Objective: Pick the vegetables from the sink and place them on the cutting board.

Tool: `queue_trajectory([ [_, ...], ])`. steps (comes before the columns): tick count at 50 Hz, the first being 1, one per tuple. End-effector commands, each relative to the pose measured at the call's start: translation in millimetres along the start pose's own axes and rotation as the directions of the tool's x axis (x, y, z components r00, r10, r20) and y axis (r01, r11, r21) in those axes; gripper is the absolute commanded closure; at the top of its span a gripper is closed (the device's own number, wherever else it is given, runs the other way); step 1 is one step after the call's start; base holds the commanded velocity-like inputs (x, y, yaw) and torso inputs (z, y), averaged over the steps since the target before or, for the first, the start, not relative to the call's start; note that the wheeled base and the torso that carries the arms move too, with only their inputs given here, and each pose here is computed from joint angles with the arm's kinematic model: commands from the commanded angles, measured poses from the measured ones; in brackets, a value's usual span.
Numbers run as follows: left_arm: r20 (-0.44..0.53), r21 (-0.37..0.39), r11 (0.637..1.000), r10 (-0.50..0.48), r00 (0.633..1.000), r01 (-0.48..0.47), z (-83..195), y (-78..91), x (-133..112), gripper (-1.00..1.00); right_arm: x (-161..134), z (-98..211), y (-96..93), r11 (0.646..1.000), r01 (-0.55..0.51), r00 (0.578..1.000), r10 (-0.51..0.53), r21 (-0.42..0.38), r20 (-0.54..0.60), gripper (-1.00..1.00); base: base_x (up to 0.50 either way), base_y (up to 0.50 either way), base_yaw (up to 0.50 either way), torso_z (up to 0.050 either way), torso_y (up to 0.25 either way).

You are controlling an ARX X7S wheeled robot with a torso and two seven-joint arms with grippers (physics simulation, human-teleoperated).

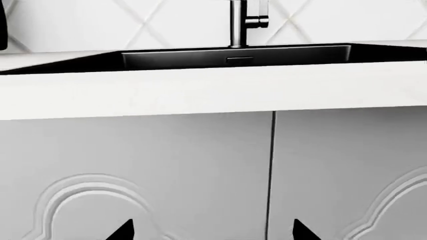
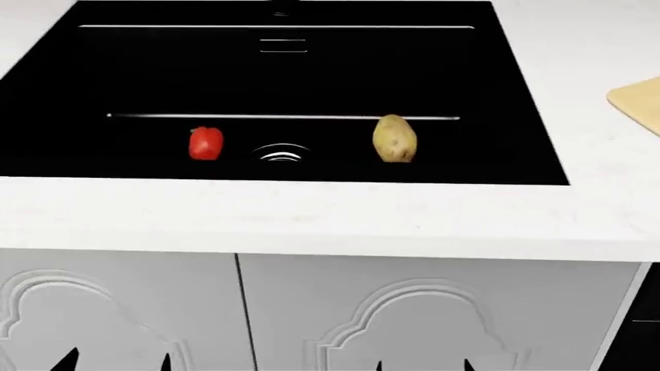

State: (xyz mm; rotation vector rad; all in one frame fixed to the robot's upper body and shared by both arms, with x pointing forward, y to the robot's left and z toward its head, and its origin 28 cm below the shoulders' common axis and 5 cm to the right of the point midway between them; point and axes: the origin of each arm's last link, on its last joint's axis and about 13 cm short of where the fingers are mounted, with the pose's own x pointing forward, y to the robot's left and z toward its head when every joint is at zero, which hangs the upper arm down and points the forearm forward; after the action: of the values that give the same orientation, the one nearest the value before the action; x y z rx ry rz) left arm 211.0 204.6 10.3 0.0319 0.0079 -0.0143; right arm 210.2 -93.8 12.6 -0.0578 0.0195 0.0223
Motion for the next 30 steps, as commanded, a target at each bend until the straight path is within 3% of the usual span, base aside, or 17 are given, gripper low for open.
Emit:
queue_trajectory([
  [1,-0.011,-0.011,1.0,0.01,1.0,-0.01,1.1,-1.3,1.1,-1.0,-0.4,0.8,-1.7,1.0,0.015,1.0,-0.015,-0.018,0.007,-1.0,0.0,0.0,0.0,0.0,0.0],
  [7,-0.011,0.002,1.0,0.008,1.0,-0.008,-1.0,0.5,-0.2,-1.0,-0.6,0.8,-1.3,1.0,0.013,1.0,-0.013,-0.018,0.008,-1.0,0.0,0.0,0.0,0.0,0.0],
  [12,0.073,-0.005,1.0,0.017,0.997,-0.016,3.8,1.8,-1.2,-1.0,-1.5,0.2,-0.9,0.999,0.012,1.0,-0.012,-0.031,0.003,-1.0,0.0,0.0,0.0,0.005,0.0],
  [30,0.072,0.047,0.999,0.007,0.997,-0.01,2.1,2.7,-2.4,-1.0,-1.3,0.8,-0.9,0.999,0.009,1.0,-0.008,-0.044,0.006,-1.0,0.0,0.0,0.0,0.05,0.0],
])
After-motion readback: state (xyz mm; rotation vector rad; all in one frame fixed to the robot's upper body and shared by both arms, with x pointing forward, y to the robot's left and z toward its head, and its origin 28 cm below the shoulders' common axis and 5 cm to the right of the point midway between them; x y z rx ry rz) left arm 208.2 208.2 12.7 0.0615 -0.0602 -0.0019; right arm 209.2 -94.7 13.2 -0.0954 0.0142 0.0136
